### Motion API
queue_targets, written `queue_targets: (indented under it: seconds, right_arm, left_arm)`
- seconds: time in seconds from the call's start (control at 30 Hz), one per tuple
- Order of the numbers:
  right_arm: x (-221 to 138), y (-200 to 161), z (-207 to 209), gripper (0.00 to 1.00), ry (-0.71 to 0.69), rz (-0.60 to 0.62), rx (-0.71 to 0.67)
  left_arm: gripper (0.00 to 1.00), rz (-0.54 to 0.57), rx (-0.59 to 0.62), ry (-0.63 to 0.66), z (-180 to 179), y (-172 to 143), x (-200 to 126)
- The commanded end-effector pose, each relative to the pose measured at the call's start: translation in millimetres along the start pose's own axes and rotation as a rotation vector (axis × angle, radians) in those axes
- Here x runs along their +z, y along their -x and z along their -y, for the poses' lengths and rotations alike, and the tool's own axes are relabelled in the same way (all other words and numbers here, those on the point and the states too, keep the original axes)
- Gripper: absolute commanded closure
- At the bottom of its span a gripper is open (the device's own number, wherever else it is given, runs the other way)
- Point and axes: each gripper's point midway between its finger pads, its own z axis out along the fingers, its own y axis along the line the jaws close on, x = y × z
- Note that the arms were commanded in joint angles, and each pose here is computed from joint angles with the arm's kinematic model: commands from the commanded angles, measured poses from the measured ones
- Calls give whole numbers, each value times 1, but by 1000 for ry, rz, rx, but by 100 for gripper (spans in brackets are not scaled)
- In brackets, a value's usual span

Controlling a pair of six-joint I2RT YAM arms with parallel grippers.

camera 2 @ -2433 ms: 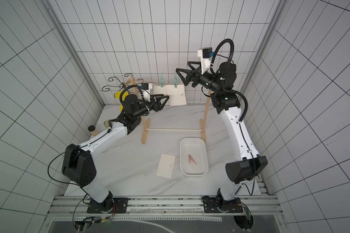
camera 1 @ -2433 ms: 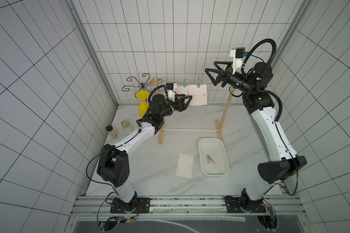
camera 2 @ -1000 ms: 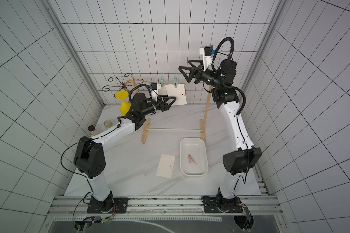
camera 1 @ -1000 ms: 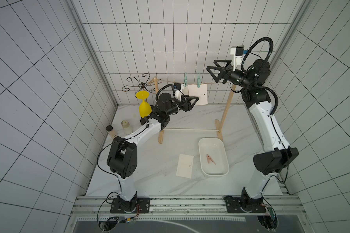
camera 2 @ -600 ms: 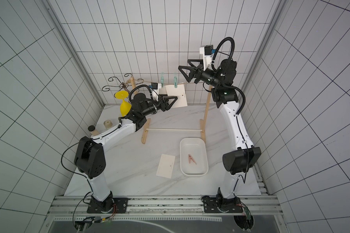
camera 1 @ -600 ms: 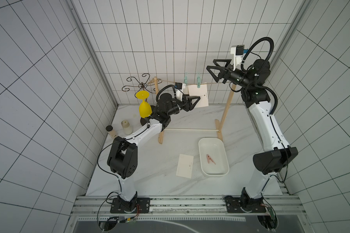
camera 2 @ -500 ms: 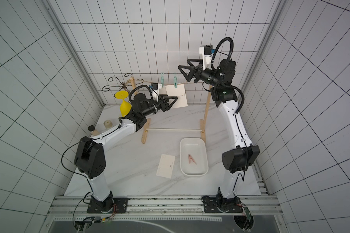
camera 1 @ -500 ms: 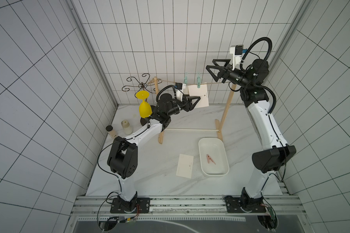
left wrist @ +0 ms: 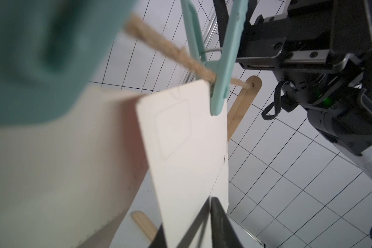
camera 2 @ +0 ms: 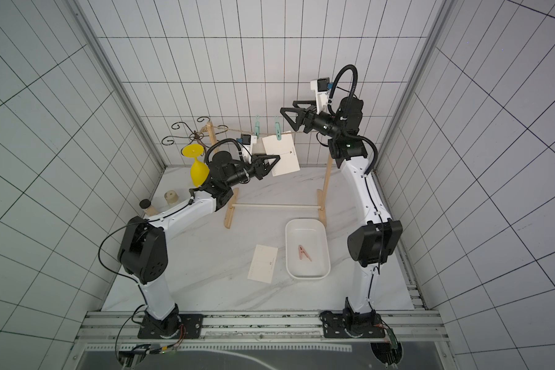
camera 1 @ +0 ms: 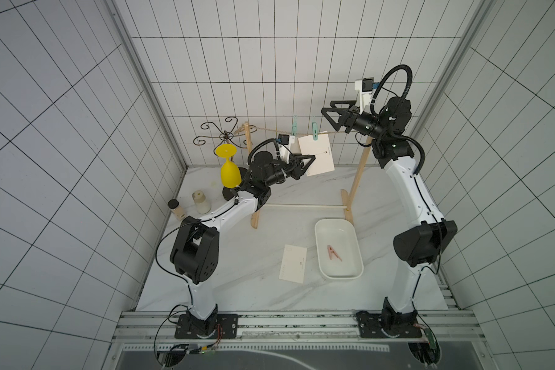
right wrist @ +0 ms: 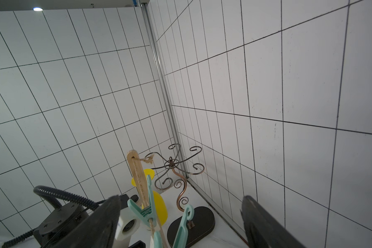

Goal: Remove the postcards from the strings
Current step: Pinch the postcard on the clothesline, then remove the clamp from the clothesline.

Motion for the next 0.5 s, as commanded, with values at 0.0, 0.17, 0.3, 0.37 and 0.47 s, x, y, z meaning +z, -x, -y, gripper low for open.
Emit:
queue_targets:
  seconds: [0.0,0.17,0.3,0.37,0.47]
  right_arm:
    - [3,21,-19,11,45,34,-65]
    - [8,11,-15,11,30,6,-79]
    - [12,1,-15,11,34,-18,-86]
    - [14,-3,-15,11,37,-27,-89]
    - [18,-9,-17,10,43,-41,-96]
  left_arm:
    - [90,5,-3,-31,3,0,0]
    - [100,5,-6,-43,2,1,-2]
    - [100,0,-1,-54,-1,3,-5]
    - [100,-5,1,-62,-1,3,-7]
    - [100,-14,3,-69,-3,3,-10]
